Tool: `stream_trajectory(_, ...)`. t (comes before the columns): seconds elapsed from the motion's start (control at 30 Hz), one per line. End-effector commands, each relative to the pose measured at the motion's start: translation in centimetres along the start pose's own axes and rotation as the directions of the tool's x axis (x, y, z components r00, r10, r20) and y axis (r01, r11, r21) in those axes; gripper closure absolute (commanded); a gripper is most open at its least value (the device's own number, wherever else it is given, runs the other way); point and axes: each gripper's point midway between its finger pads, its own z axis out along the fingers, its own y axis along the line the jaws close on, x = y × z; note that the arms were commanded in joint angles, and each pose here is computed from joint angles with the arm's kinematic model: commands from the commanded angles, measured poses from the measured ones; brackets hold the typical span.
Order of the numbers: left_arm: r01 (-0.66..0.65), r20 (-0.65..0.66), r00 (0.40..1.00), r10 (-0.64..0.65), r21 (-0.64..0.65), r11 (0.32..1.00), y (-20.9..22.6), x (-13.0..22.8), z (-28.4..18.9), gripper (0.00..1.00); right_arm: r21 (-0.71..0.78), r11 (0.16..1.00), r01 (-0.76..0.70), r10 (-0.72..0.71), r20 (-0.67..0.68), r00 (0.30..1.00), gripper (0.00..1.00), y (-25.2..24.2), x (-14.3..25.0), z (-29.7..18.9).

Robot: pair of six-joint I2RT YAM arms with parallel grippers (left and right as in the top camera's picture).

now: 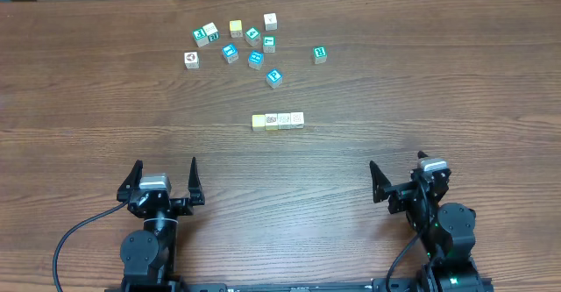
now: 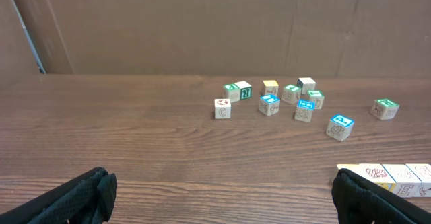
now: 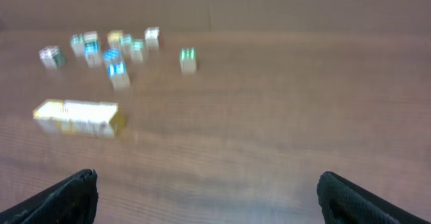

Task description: Form a horizontal line

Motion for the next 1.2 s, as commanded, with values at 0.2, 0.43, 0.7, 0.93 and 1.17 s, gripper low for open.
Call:
stream_trajectory(0.2,-0.021,0.008,1.0,0.021,-0.005,1.0,0.1,-0.1,0.0,0.0,0.0,1.0,0.013,-0.013,0.084,0.996,0.0,0.2,-1.5,-0.8)
stream_trajectory(0.43,-0.021,0.008,1.0,0.021,-0.005,1.0,0.1,-0.1,0.0,0.0,0.004,1.0,0.031,-0.031,0.213,0.977,0.0,0.3,-4.3,-2.1)
stream_trajectory(0.7,-0.021,0.008,1.0,0.021,-0.005,1.0,0.1,-0.1,0.0,0.0,0.01,0.999,0.036,-0.038,0.25,0.968,0.0,0.3,-5.1,-2.5)
stream_trajectory(0.93,-0.021,0.008,1.0,0.021,-0.005,1.0,0.1,-0.1,0.0,0.0,0.009,0.999,0.036,-0.038,0.251,0.967,0.0,0.3,-5.1,-2.5)
stream_trajectory(1.17,-0.021,0.008,1.0,0.021,-0.005,1.0,0.1,-0.1,0.0,0.0,0.009,0.999,0.036,-0.038,0.252,0.967,0.0,0.3,-5.1,-2.5)
